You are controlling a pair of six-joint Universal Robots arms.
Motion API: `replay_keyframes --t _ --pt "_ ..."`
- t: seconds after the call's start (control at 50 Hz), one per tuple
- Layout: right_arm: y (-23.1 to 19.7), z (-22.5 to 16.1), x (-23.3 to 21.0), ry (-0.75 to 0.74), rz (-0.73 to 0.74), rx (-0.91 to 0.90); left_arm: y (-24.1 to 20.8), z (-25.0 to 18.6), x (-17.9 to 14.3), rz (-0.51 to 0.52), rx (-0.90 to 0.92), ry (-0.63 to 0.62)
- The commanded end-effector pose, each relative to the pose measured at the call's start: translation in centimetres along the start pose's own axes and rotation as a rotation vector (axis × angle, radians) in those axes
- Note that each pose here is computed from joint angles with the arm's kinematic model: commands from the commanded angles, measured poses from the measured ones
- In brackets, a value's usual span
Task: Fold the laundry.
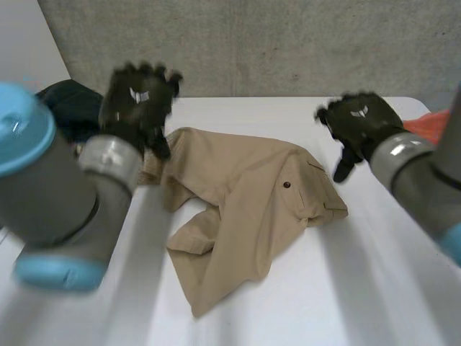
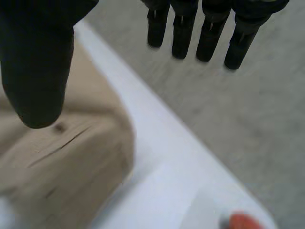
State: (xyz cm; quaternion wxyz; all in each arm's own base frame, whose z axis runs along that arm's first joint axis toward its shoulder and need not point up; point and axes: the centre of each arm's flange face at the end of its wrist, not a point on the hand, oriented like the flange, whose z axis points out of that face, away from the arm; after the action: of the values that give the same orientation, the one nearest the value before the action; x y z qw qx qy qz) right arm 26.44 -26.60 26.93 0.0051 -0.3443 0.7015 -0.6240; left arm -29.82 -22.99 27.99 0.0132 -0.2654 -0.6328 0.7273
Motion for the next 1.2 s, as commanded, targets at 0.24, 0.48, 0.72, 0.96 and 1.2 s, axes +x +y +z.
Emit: replay_keyframes --t 0.24,0.48,0.72,0.96,1.2 --pt "9.6 -1.1 -1.4 -0.242 -0.018 -0.181 9.2 -10.8 6.8 -0.039 -0.448 0.313" --pt "12.5 4.0 -4.5 -0.225 -0.024 0.012 12.3 -7.0 9.6 0.019 -0.453 0.307" --pt "11.2 5.3 -3.2 -0.137 -0.066 0.058 9.1 -3.5 7.0 -0.013 -0.306 0.092" --pt "-3.5 -0.1 6.4 -0.003 0.134 0.284 -7.4 -4.5 -1.4 -0.247 0.176 0.005" --pt "-12.8 -1.9 12.2 0.068 0.344 0.553 -17.2 -4.3 -8.0 -0.435 0.442 -0.140"
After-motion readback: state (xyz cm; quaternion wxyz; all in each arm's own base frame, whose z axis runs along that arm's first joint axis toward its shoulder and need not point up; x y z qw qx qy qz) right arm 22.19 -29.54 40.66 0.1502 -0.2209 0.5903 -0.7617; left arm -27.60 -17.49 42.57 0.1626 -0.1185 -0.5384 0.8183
